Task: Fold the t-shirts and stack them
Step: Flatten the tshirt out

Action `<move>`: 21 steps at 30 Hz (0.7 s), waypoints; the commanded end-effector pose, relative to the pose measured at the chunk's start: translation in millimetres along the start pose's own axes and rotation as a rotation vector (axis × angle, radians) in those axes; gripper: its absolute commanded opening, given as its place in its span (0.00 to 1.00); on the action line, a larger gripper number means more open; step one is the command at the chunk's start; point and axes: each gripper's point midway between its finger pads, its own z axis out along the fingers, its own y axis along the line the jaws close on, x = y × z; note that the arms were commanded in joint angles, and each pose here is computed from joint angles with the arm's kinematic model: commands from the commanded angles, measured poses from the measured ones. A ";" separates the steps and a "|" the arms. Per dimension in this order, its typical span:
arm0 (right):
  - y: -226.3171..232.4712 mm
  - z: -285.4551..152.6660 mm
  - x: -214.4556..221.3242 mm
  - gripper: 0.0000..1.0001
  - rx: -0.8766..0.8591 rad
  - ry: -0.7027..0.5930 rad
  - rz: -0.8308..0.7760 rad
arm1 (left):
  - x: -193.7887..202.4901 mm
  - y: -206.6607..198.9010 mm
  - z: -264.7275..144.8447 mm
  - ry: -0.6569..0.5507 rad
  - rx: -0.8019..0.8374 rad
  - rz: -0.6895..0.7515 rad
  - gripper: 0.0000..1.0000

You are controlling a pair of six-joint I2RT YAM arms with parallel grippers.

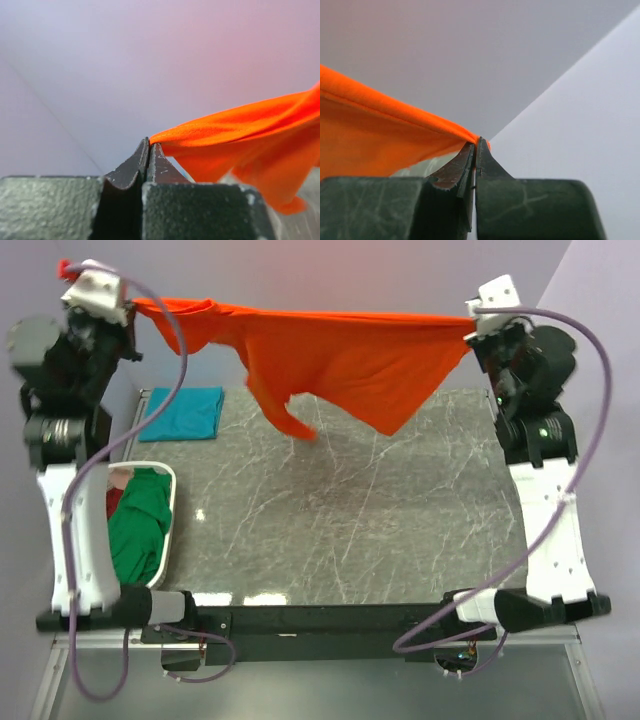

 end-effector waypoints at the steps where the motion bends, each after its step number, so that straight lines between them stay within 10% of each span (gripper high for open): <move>1: -94.9 -79.6 -64.5 0.00 0.353 -0.201 0.054 | -82.1 30.9 -55.0 -0.271 -0.184 0.054 0.00; 13: -150.9 -242.1 -93.7 0.00 0.640 -0.444 0.004 | -127.8 19.7 -210.9 -0.448 -0.330 0.191 0.00; 21: -140.1 -239.6 -78.7 0.00 0.650 -0.413 -0.136 | -80.7 -35.7 -224.5 -0.344 -0.072 0.386 0.01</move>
